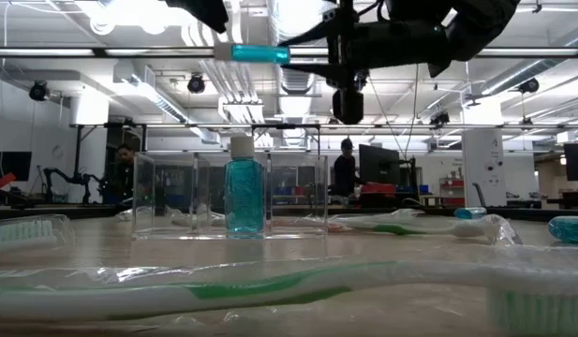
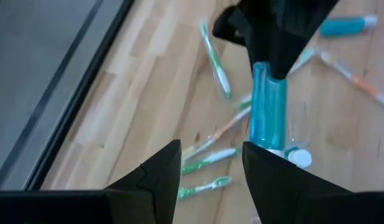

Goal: Pick & Place toothbrushing station
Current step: Put the blue mouthwash bottle into the transparent organizer

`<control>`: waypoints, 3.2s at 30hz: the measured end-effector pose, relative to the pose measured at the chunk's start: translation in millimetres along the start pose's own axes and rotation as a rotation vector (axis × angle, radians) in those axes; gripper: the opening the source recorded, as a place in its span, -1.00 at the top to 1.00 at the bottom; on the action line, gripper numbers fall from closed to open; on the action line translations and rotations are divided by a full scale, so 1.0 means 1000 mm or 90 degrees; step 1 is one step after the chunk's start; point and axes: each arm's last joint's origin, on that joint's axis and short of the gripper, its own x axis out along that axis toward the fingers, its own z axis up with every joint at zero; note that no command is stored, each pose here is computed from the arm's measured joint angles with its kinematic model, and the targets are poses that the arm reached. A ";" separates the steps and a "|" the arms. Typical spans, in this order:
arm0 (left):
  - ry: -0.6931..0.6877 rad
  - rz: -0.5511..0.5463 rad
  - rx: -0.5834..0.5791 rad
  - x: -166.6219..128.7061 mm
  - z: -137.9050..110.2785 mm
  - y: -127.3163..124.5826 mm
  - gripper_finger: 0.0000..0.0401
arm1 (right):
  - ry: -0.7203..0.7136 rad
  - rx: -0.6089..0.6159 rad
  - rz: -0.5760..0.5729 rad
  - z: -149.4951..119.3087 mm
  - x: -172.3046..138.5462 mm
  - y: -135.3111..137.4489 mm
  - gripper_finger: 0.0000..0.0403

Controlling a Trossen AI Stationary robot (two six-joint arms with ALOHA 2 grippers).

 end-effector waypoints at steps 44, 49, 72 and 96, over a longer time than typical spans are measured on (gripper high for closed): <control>-0.433 -0.185 -0.110 0.019 -0.128 0.015 0.13 | -0.029 -0.043 0.047 0.005 -0.004 0.007 0.53; -0.455 -0.256 -0.133 0.040 -0.150 0.009 0.13 | -0.032 -0.039 0.047 0.006 -0.004 0.007 0.53; -0.525 -0.237 -0.202 0.051 -0.156 0.009 0.13 | -0.047 -0.039 0.060 0.011 -0.003 0.011 0.53; -0.616 -0.179 -0.072 0.057 -0.145 0.001 0.13 | -0.052 -0.026 0.080 0.017 0.000 0.020 0.53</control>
